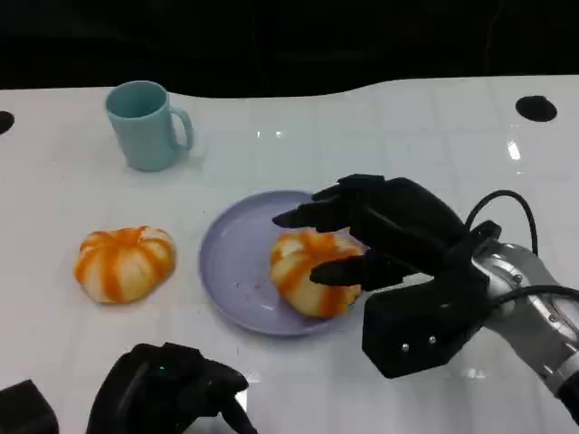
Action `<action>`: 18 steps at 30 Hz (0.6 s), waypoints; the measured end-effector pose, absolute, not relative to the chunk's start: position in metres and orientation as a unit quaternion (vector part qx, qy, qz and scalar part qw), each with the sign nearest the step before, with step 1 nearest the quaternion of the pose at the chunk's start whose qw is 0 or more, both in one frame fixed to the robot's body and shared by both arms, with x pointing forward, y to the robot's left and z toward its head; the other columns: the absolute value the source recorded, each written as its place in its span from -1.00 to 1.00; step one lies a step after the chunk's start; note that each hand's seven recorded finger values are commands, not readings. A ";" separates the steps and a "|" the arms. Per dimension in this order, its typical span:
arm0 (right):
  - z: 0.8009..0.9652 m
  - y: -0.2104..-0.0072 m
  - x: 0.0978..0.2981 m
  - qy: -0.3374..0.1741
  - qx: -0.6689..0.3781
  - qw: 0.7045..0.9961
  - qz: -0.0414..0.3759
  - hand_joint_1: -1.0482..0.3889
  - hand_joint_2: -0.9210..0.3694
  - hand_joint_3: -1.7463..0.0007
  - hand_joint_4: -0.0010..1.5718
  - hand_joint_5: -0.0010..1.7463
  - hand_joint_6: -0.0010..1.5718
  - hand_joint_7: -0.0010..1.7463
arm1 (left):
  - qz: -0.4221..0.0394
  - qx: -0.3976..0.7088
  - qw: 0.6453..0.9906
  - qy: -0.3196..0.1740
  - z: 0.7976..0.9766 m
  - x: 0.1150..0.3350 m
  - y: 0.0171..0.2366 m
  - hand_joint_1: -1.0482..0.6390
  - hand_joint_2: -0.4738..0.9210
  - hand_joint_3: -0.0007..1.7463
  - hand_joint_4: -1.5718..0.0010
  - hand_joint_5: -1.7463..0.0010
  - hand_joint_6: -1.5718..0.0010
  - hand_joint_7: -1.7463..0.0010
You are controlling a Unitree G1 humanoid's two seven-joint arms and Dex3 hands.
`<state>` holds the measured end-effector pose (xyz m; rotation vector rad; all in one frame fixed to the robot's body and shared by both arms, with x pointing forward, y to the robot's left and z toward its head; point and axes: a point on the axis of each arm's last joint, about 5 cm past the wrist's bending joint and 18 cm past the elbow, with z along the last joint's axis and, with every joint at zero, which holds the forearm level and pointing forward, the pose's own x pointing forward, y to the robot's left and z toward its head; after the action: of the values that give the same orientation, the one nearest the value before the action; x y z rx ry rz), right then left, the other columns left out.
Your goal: Grasp the bread from the table and place it into the plate.
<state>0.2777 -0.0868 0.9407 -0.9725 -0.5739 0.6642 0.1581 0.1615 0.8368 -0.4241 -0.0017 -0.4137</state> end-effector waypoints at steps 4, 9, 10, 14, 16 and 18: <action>0.939 -0.087 0.276 -0.272 -0.447 0.794 0.309 -0.42 -1.00 0.66 -0.35 -0.51 -0.29 -0.98 | -0.204 -0.209 0.956 -0.001 0.837 0.158 0.162 -0.86 0.90 -1.00 -0.65 0.05 -0.99 0.99; 0.934 -0.092 0.270 -0.275 -0.428 0.804 0.308 -0.39 -1.00 0.70 -0.33 -0.48 -0.26 -0.97 | -0.204 -0.209 0.956 -0.001 0.837 0.158 0.161 -0.86 0.91 -1.00 -0.65 0.05 -0.99 0.99; 0.934 -0.094 0.269 -0.277 -0.423 0.807 0.305 -0.38 -1.00 0.70 -0.32 -0.47 -0.26 -0.97 | -0.205 -0.209 0.956 -0.001 0.837 0.158 0.161 -0.86 0.91 -1.00 -0.65 0.05 -0.99 0.99; 0.936 -0.102 0.262 -0.292 -0.405 0.817 0.290 -0.37 -1.00 0.71 -0.31 -0.43 -0.20 -0.94 | -0.206 -0.209 0.956 -0.001 0.837 0.158 0.161 -0.86 0.91 -1.00 -0.65 0.05 -0.99 0.99; 0.937 -0.107 0.257 -0.300 -0.391 0.823 0.281 -0.34 -1.00 0.73 -0.28 -0.39 -0.16 -0.93 | -0.207 -0.209 0.956 0.000 0.837 0.158 0.161 -0.85 0.91 -1.00 -0.65 0.05 -0.99 0.99; 0.936 -0.111 0.251 -0.305 -0.372 0.833 0.273 -0.26 -1.00 0.76 -0.24 -0.33 -0.08 -0.89 | -0.207 -0.210 0.956 0.001 0.837 0.159 0.160 -0.85 0.91 -1.00 -0.65 0.05 -0.99 0.99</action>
<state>0.2512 -0.1112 0.9364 -0.7881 -0.6457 0.5779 0.1587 0.1604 0.8369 -0.4261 0.0014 -0.4203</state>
